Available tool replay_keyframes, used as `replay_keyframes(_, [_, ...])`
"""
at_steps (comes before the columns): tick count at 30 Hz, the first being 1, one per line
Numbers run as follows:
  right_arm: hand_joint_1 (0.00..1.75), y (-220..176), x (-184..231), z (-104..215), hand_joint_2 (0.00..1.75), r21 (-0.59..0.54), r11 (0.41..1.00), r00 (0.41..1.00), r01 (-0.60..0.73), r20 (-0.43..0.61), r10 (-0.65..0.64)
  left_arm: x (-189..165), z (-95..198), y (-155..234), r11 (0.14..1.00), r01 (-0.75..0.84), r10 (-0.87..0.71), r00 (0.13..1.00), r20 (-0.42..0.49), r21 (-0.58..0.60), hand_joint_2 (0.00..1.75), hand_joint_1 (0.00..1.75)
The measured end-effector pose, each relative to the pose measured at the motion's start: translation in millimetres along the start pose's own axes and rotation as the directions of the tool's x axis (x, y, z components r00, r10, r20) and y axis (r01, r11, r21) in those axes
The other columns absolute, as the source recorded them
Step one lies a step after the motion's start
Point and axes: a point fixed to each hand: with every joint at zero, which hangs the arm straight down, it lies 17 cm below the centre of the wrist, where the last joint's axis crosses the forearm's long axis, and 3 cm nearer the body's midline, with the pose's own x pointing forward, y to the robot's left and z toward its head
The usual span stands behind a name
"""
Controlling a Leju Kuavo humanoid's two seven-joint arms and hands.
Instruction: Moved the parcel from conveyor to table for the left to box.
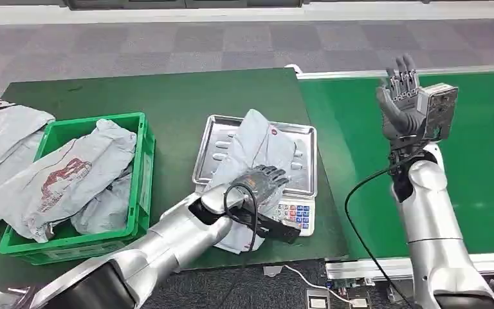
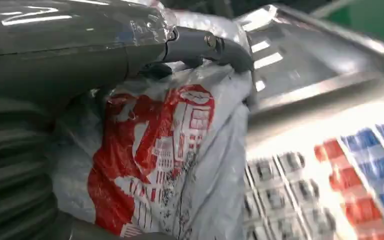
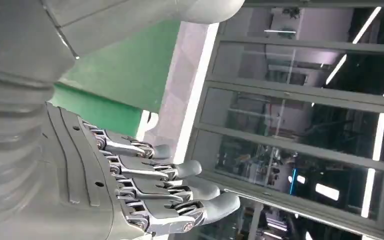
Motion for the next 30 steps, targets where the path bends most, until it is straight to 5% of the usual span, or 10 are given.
replay_keyframes(6, [0.0, 23, 10, -11, 1.75, 0.033, 0.999, 1.0, -0.009, -0.004, 0.01, 2, 6, -18, 0.98, 0.098, -0.093, 0.995, 0.036, -0.176, 1.75, 0.0])
replay_keyframes(19, [0.0, 45, 20, -20, 1.75, 0.055, 0.998, 1.0, 0.013, -0.002, -0.013, -2, 7, -19, 0.97, 0.139, -0.134, 0.99, 0.037, -0.201, 1.75, 0.0])
replay_keyframes(20, [0.0, 46, 19, -20, 1.75, 0.056, 0.998, 1.0, 0.013, -0.002, -0.013, -2, 7, -19, 0.97, 0.14, -0.135, 0.99, 0.037, -0.201, 1.75, 1.75])
replay_keyframes(30, [0.0, 52, 16, -14, 1.75, 0.076, 0.997, 1.0, -0.005, -0.016, 0.006, 7, 3, 0, 0.986, 0.111, -0.103, 0.992, 0.074, -0.124, 1.75, 1.75])
